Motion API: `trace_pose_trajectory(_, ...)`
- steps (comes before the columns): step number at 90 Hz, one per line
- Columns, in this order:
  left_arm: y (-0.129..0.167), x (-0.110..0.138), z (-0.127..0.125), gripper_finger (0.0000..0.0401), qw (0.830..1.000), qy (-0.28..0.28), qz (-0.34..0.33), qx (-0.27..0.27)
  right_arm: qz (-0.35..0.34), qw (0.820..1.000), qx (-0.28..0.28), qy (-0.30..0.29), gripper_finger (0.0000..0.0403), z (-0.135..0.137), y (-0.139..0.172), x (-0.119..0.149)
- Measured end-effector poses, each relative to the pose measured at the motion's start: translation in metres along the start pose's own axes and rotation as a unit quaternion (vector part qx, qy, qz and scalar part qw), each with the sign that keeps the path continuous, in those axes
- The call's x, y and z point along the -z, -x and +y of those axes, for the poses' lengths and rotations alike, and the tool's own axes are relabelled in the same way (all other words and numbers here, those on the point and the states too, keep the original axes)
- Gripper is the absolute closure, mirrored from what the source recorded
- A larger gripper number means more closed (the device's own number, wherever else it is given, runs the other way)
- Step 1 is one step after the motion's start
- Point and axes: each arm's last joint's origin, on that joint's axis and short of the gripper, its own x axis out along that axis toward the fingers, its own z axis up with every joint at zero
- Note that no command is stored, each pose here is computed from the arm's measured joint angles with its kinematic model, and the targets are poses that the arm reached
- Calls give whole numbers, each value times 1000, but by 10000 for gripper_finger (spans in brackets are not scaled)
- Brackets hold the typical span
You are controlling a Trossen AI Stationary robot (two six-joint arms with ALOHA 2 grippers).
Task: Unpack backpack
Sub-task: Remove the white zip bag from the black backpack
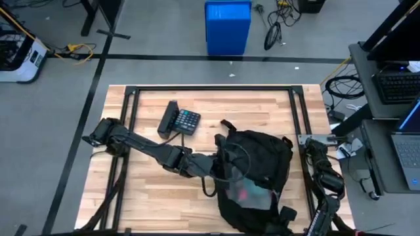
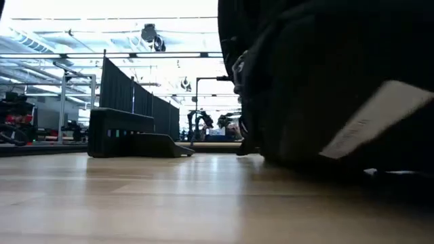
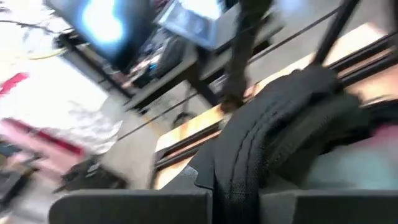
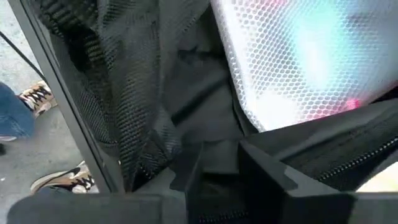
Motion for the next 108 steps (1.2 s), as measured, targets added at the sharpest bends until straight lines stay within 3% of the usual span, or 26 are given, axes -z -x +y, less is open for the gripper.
trace_pose_trajectory(27,-4,10,-12,400,998,43,2,41,-101,993,-39,40,316,-19,31,-37)
trace_pose_trajectory(49,-5,10,-12,400,998,49,-2,44,-163,983,-2,86,316,-30,23,-80)
trace_pose_trajectory(66,-4,11,-15,400,997,44,-1,61,-149,978,36,140,316,-31,-10,-108)
trace_pose_trajectory(80,-4,13,-18,400,997,37,6,74,-107,981,23,163,316,-27,-35,-119)
trace_pose_trajectory(98,0,15,-26,400,995,21,25,92,5,986,12,163,316,-30,-45,-101)
trace_pose_trajectory(108,2,13,-29,400,995,18,22,96,22,991,30,130,316,-32,-35,-83)
